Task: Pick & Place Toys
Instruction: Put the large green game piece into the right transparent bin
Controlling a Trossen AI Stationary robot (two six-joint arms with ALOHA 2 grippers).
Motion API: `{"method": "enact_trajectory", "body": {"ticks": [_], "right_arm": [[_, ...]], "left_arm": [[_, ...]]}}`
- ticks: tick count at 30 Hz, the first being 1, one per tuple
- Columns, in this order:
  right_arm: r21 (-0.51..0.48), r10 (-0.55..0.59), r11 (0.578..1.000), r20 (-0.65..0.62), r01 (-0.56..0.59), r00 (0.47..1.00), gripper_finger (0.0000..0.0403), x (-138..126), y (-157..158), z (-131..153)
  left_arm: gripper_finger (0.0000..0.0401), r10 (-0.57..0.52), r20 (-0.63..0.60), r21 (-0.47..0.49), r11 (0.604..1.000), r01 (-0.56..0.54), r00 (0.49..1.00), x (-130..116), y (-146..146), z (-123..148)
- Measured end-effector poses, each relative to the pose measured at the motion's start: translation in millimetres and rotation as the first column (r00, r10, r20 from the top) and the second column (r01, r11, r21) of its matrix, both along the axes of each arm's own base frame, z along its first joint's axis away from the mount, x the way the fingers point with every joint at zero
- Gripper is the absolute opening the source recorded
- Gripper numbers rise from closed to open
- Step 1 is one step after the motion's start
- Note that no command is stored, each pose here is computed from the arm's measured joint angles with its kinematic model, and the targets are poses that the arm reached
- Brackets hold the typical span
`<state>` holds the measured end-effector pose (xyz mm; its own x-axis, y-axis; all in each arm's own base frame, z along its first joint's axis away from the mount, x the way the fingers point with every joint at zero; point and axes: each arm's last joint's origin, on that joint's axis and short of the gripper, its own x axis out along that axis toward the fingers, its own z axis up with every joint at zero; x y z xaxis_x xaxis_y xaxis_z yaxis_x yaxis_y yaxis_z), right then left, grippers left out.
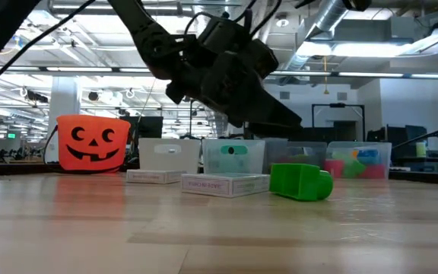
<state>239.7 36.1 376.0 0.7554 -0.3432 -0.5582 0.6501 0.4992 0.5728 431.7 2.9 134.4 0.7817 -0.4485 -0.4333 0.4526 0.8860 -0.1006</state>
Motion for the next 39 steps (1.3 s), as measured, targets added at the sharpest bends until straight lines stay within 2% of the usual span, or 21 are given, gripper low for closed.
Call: {"method": "enact_trajectory", "body": {"ticks": [4, 9, 18, 28, 39], "right_arm": [[0.008, 0.015, 1.000, -0.024, -0.015, 1.000, 0.0125, -1, 0, -2], [0.008, 0.020, 1.000, -0.040, -0.020, 0.999, 0.0125, -2, 0, -3], [0.022, 0.045, 0.999, -0.044, -0.044, 0.998, 0.0125, -3, 3, -3], [0.043, 0.049, 0.998, -0.035, -0.047, 0.998, 0.0125, -3, 7, -3], [0.051, 0.056, 0.997, -0.031, -0.054, 0.998, 0.0125, -4, 11, -3]], "left_arm": [[0.0253, -0.015, -0.011, -0.010, 1.000, 0.015, 1.000, 1, 0, -1], [0.0253, -0.112, -0.030, -0.059, 0.992, 0.110, 0.993, -2, -4, -3], [0.0255, -0.171, -0.025, -0.037, 0.985, 0.170, 0.985, -3, -17, -7], [0.0255, -0.141, -0.103, -0.023, 0.990, 0.139, 0.985, -1, -18, -39], [0.0255, -0.148, -0.092, -0.016, 0.989, 0.147, 0.985, 0, -25, -40]]}}
